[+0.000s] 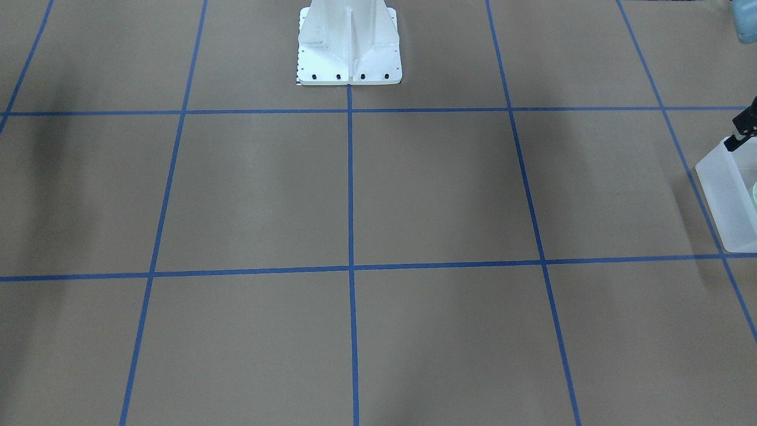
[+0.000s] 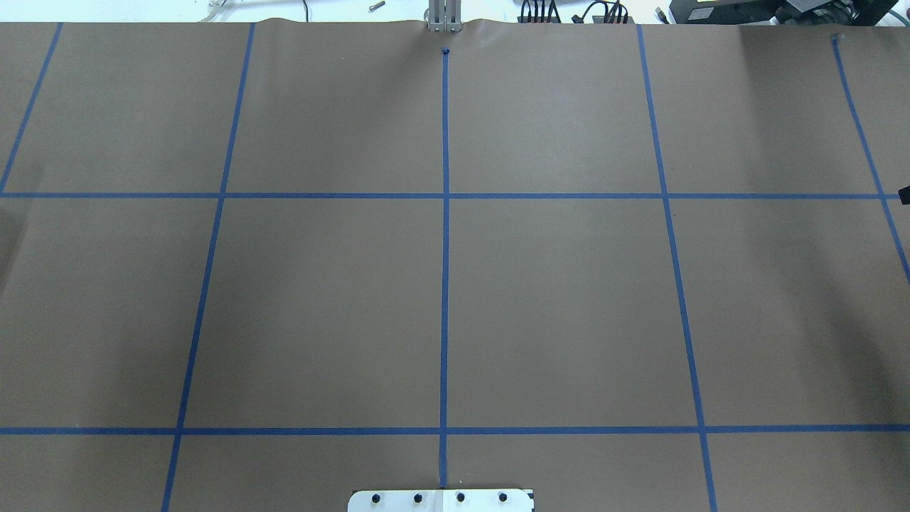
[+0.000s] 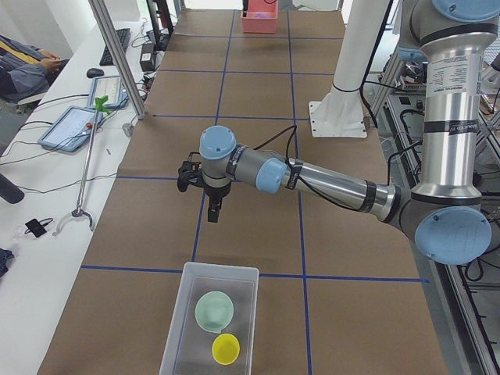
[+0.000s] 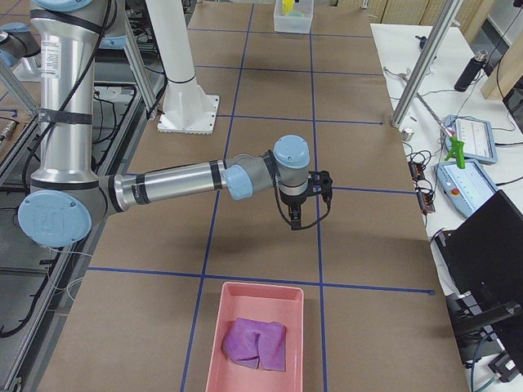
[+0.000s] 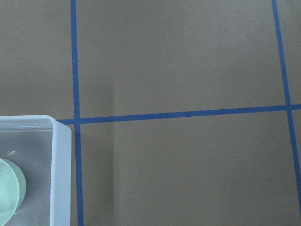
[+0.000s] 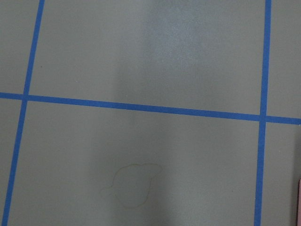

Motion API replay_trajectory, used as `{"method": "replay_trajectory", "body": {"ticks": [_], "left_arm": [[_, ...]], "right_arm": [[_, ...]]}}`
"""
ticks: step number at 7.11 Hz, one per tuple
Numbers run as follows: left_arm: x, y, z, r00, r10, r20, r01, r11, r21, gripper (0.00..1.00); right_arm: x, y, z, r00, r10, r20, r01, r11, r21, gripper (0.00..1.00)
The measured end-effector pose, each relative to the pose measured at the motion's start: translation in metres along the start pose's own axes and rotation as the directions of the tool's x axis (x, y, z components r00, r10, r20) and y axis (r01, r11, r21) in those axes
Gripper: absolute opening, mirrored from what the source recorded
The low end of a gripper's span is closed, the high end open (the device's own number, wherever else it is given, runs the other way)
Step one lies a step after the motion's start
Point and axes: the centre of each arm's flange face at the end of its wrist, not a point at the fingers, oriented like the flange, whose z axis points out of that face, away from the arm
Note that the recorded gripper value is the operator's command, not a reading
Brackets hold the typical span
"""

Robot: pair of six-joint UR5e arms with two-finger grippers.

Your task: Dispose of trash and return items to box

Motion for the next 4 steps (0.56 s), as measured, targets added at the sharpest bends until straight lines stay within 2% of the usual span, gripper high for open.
{"method": "replay_trajectory", "body": {"ticks": [4], "left_arm": [[0.0063, -0.0031, 0.0007, 1.0, 0.016, 0.001, -0.016, 1.0, 0.003, 0.98]], "right_arm": [[0.0009, -0.0001, 0.0018, 1.0, 0.001, -0.001, -0.001, 1.0, -0.003, 1.0]]}}
